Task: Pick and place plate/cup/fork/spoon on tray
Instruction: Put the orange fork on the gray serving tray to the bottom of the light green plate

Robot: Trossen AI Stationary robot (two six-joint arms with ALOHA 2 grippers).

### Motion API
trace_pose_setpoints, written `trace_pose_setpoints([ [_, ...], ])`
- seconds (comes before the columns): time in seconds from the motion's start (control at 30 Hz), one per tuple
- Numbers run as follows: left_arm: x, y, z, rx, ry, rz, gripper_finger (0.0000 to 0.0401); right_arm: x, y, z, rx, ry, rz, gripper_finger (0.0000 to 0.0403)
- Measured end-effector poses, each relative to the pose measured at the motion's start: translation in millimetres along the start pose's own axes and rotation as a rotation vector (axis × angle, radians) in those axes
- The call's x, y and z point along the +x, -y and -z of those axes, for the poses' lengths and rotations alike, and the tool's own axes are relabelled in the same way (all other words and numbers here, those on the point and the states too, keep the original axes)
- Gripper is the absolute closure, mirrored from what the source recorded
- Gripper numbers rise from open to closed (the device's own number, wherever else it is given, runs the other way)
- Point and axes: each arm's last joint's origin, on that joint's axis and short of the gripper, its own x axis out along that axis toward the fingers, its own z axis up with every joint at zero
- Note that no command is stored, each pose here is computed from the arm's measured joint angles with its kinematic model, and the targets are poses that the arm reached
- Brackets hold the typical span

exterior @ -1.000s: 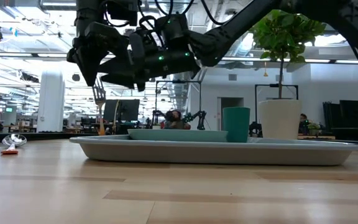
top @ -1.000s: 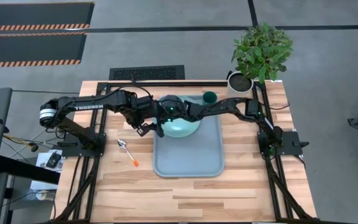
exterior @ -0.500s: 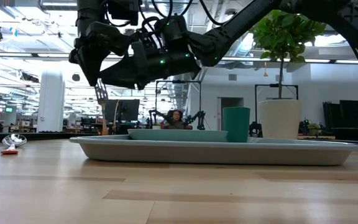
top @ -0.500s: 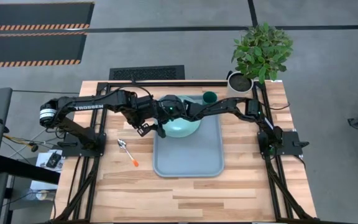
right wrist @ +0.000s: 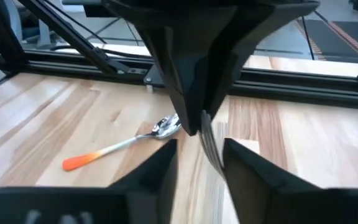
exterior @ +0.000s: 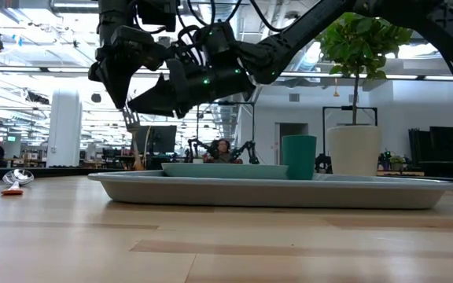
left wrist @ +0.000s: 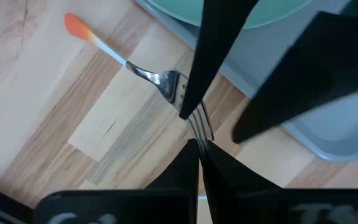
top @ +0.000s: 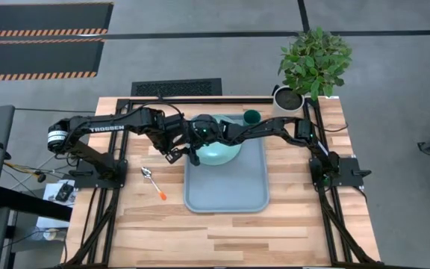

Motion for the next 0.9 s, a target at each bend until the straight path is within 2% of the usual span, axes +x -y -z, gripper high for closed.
trace_pose_setpoints([
  [0.3, 0, 0, -1, -0.005, 0.007, -0.002, 0.0401, 0, 1, 2, 0.001, -0.021, 0.041, 0.0375],
  [0.37, 0, 0, 0, -0.006, 0.007, -0.004, 0.0401, 0, 0, 2, -0.005, -0.022, 0.04, 0.0392],
  [0.5, 0, 0, -1, -0.015, 0.014, -0.017, 0.0396, 0, 1, 2, -0.003, -0.019, 0.047, 0.0393],
  [0.6, -12, 0, -1, 0.004, 0.007, -0.024, 0.0373, 0, 1, -2, -0.001, 0.016, 0.042, 0.0398],
  [0.73, -43, 3, -3, 0.04, 0.023, -0.03, 0.0323, -2, 5, -11, 0.051, 0.109, 0.007, 0.04],
  [0.9, -93, -1, 5, 0.055, 0.143, -0.067, 0.027, -5, 6, -13, 0.102, 0.126, -0.086, 0.0401],
])
